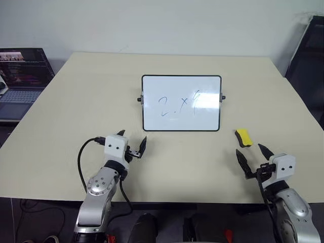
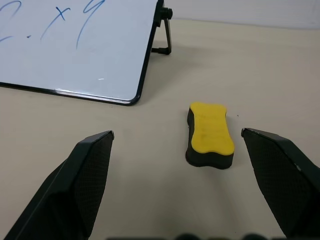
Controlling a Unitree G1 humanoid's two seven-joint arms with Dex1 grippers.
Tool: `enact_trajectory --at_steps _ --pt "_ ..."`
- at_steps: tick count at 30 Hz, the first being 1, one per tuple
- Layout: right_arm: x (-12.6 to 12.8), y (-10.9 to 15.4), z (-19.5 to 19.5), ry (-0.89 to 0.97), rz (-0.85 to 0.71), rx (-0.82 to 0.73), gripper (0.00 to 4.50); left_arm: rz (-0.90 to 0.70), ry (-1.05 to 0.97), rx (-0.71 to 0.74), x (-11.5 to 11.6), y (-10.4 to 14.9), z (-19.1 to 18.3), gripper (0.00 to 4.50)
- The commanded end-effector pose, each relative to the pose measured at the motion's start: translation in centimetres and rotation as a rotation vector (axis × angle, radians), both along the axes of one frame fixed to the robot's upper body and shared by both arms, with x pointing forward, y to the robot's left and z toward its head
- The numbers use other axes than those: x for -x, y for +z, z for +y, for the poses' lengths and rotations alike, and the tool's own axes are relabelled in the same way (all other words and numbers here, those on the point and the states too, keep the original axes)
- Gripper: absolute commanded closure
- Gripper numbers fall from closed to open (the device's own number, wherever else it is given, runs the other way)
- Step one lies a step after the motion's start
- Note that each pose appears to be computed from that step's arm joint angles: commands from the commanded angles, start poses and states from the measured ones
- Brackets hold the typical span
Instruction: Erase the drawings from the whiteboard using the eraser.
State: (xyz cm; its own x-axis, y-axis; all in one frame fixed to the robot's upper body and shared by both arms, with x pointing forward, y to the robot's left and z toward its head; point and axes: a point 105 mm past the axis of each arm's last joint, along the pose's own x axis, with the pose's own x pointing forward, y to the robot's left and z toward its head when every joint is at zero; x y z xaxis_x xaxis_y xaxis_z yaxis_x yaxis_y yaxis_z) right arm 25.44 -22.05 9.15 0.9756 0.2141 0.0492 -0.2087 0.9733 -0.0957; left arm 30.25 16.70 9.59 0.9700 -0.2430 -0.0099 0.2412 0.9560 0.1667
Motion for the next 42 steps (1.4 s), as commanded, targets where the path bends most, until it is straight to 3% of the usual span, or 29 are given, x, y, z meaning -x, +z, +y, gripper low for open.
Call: enact_trajectory --at_steps 1,8,19,27,34,42 --pt "0.1 1.7 -0.6 -0.02 -0.048 0.006 0.05 -0.04 -0.034 0.008 0.1 1.3 -0.8 0.0" --pt "0.4 2.4 -0.6 -0.077 -0.041 0.051 0.05 -0.019 -0.099 -0.003 0.1 1.2 -1.6 0.0" --pt "0.7 2.4 2.4 -0.017 0.051 0.027 0.05 -0.036 -0.257 -0.046 1.3 3.7 0.2 0.0" --pt "0.9 4.9 0.8 -0.099 0.001 0.053 0.05 -0.025 -0.614 -0.071 0.7 7.2 -3.5 0.0" --pt "-0.5 5.4 0.3 -0.133 0.108 0.049 0.05 -0.008 -0.851 -0.185 0.3 8.0 -5.5 0.0" --pt "-3.1 6.6 0.4 -0.145 0.181 -0.027 0.05 -0.055 -0.938 -0.222 -0.9 9.0 -7.2 0.0"
